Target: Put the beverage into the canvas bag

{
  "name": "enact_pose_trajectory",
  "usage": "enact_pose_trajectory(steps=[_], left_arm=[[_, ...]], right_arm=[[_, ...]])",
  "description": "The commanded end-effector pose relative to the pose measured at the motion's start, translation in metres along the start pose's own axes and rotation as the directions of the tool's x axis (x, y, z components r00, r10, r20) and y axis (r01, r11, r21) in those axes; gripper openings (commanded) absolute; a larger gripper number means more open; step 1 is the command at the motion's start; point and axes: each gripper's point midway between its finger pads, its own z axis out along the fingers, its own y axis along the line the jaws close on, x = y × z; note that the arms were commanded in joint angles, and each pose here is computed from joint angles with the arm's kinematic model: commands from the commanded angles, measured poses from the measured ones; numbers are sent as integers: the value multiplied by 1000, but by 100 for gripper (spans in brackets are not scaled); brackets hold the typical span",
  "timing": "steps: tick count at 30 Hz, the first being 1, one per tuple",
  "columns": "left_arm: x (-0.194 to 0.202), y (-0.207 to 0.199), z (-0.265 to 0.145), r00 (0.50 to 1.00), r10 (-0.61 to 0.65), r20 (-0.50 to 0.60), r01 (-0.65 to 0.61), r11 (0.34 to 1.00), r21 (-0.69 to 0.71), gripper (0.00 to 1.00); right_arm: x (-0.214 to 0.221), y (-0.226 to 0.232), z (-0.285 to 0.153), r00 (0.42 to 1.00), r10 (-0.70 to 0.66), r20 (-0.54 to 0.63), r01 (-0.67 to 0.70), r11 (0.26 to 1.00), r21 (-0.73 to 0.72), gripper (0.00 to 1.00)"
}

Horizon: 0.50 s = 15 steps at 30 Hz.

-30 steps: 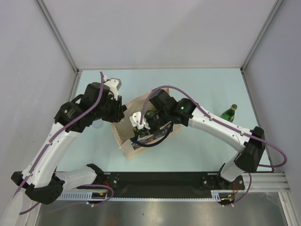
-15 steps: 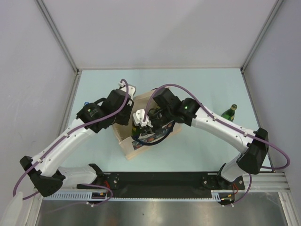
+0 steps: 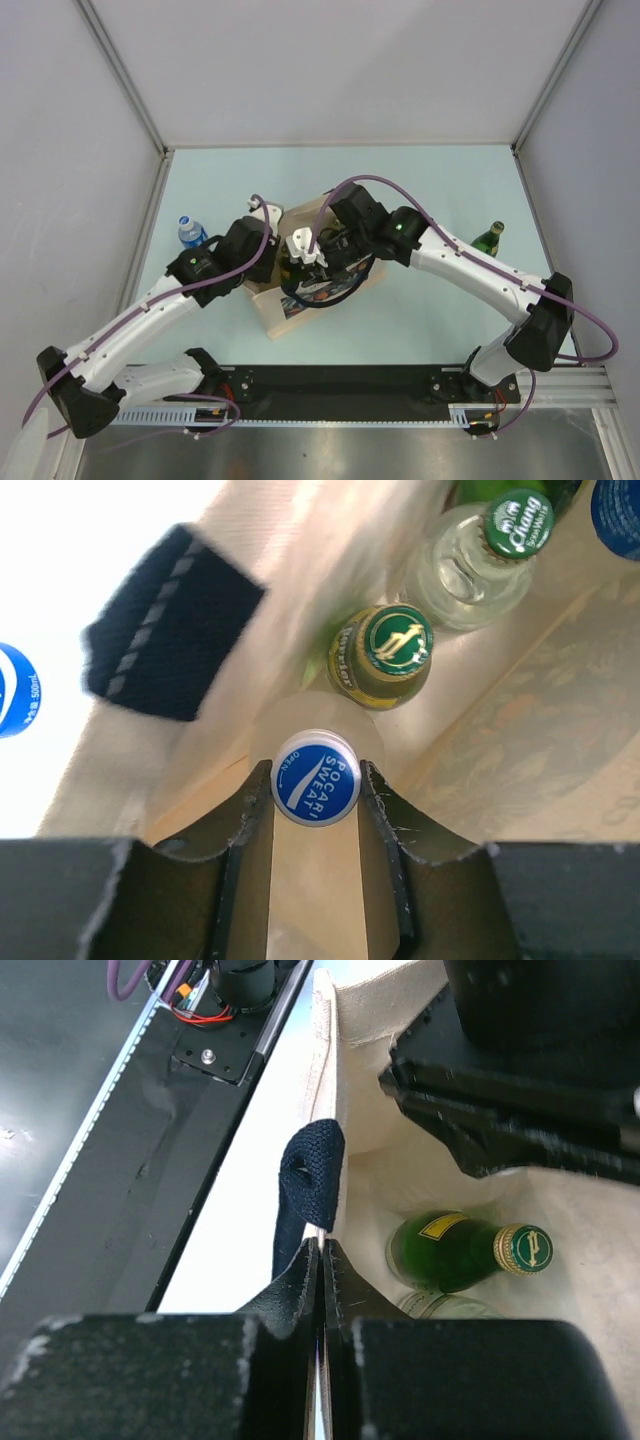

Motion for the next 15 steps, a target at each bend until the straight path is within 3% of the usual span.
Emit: enact_pose_trajectory(steps=[1,2,8,9,12,15], left_arm=[[-14,18,-5,989,-78,125,85,995,-49,1],[-13,20,-5,988,-86,128,94,994,-53,2],[-20,26,-18,976,-135,171,145,988,-50,36],[-23,26,-21,974,-140,179,151,987,-50,44],[-35,26,-32,968,-156,199,166,986,-34,57],[-56,27,-52,950,-184,252,193,981,-10,63]], right_arm=[[-6,0,-12,1000,17,18,-18,1000,22,6],[-7,0,-13,1000,22,18,-23,1000,22,11],[-12,-1,-22,998,50,35,-51,998,30,39],[-16,-3,-25,998,51,43,-52,998,37,41],[-26,-5,-38,996,64,67,-68,996,53,47],[-38,-12,-56,993,71,98,-78,994,79,50]])
